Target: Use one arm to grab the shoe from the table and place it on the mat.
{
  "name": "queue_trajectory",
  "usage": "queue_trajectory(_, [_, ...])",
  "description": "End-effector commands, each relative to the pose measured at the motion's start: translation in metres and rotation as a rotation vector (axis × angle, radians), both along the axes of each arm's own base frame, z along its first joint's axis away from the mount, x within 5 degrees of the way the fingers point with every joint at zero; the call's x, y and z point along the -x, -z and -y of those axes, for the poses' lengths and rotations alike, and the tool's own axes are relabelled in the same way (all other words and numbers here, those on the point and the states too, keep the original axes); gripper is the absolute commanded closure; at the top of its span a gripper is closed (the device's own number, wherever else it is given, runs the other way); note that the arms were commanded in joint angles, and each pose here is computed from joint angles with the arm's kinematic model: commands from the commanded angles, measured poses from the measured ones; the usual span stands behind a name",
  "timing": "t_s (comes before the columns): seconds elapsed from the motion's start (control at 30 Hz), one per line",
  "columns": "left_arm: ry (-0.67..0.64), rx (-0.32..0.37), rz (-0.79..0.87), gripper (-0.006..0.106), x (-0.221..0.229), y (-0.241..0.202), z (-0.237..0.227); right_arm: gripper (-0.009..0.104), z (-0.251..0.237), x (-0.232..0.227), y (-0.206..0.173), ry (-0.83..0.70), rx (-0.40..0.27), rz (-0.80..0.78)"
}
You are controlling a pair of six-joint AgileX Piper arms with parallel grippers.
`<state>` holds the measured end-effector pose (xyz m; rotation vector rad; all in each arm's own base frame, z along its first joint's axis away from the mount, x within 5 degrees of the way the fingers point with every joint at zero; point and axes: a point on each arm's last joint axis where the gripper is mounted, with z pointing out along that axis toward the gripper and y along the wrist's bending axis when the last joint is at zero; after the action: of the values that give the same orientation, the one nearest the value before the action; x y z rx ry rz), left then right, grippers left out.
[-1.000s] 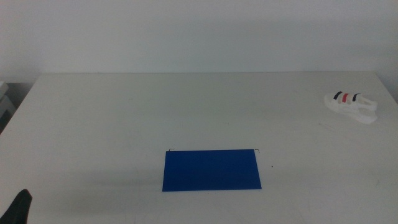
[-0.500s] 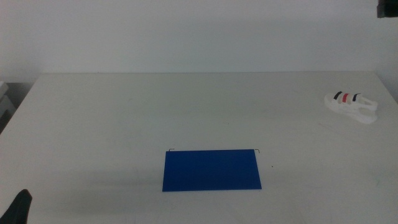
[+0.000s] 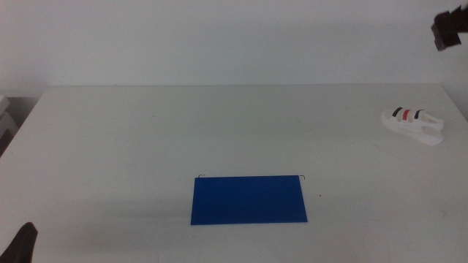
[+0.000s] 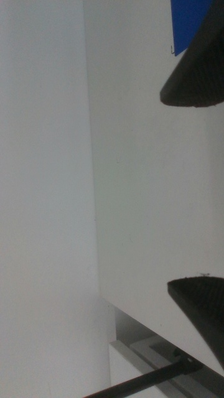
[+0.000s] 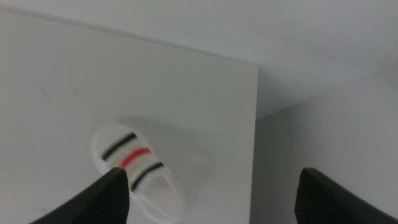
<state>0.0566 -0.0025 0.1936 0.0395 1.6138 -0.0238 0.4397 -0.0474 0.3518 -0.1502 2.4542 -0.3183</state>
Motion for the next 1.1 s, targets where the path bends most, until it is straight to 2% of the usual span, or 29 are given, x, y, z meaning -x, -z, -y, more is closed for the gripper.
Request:
queue_trajectory(0.0, [-0.001, 0.018, 0.088, 0.007, 0.001, -0.006, 0.000, 0.003, 0.009, 0.006, -0.029, -0.043, 0.068, 0.090])
queue_trajectory(0.17, [-0.001, 0.018, 0.088, 0.007, 0.001, -0.006, 0.000, 0.003, 0.014, -0.003, -0.012, -0.126, 0.102, 0.040])
queue_trajectory(0.37, [-0.001, 0.018, 0.088, 0.007, 0.001, -0.006, 0.000, 0.003, 0.014, -0.004, -0.010, -0.128, 0.107, 0.034])
queue_trajectory(0.4, [-0.001, 0.018, 0.088, 0.007, 0.001, -0.006, 0.000, 0.003, 0.013, -0.003, -0.008, -0.106, 0.076, 0.020])
queue_trajectory(0.53, [-0.001, 0.018, 0.088, 0.007, 0.001, -0.006, 0.000, 0.003, 0.010, -0.002, -0.007, -0.100, 0.025, 0.010])
queue_trajectory(0.7, [-0.001, 0.018, 0.088, 0.007, 0.001, -0.006, 0.000, 0.003, 0.002, -0.002, -0.006, -0.153, -0.053, 0.013])
queue_trajectory(0.87, [-0.001, 0.018, 0.088, 0.007, 0.001, -0.006, 0.000, 0.003, 0.001, -0.006, 0.001, -0.281, 0.013, -0.009])
queue_trajectory(1.07, [-0.001, 0.018, 0.088, 0.007, 0.001, -0.006, 0.000, 0.003, 0.019, -0.020, 0.034, -0.402, -0.004, -0.061])
